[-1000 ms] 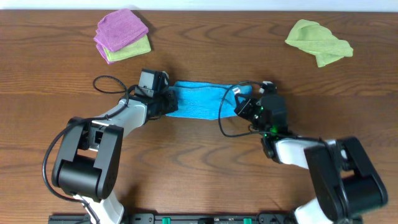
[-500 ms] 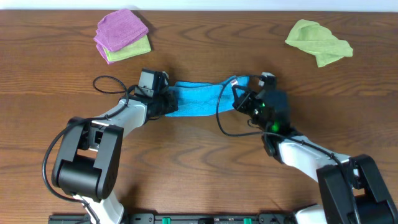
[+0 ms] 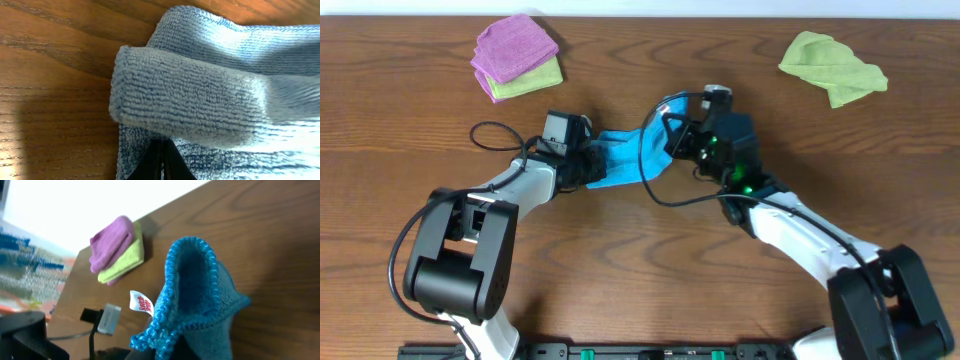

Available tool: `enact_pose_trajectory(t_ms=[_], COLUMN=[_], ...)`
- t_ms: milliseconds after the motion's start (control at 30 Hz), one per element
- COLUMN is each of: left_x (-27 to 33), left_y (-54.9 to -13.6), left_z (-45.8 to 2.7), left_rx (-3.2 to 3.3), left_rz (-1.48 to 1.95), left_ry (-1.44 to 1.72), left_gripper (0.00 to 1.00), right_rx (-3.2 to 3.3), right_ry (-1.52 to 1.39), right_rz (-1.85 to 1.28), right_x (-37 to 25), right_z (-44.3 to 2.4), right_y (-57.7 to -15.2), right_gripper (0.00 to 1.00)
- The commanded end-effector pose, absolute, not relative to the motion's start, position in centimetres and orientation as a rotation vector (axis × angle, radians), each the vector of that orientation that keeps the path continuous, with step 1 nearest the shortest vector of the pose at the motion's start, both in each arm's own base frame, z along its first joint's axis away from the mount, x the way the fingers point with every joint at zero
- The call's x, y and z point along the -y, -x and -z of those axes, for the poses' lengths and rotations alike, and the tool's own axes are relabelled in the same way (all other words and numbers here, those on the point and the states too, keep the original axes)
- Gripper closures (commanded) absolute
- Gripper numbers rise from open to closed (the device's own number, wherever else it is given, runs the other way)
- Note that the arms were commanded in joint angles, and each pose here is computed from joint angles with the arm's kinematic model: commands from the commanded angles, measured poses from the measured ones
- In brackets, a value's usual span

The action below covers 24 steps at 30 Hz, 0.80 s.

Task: Fold the cloth
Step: 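Lift the right end with the right gripper and fold it over toward the left gripper, then lay the folded end down and release it with the right gripper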

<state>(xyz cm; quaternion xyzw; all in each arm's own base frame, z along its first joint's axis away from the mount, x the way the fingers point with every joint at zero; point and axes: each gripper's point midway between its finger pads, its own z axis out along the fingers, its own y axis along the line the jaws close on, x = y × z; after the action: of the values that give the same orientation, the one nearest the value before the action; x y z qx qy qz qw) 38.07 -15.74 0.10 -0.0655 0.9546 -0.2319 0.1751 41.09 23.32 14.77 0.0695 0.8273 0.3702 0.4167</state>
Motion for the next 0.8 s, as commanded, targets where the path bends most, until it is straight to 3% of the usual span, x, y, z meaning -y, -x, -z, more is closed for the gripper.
enact_pose_trajectory(t_ms=[0,400,767], left_x=[16.1,16.1,14.8], left_y=[-38.1,-37.8,-38.4], left_z=[-0.1,-0.2,-4.5], left_rx=[-2.716,-2.725,-2.642], left_rz=[0.678,0.679,0.679], left_ry=[0.172,0.173,0.167], left_gripper=[0.94,0.94,0.94], right_rx=[-2.118,-2.197,-2.245], right_ry=[-0.127,-0.021,0.016], right_rz=[-0.915,-0.947,-0.893], right_x=[-25.0,-31.3,-31.4], right_z=[-13.2,-9.8,-8.0], right_y=[-40.7,-40.7,-40.5], right_gripper=[0.99,0.99,0.98])
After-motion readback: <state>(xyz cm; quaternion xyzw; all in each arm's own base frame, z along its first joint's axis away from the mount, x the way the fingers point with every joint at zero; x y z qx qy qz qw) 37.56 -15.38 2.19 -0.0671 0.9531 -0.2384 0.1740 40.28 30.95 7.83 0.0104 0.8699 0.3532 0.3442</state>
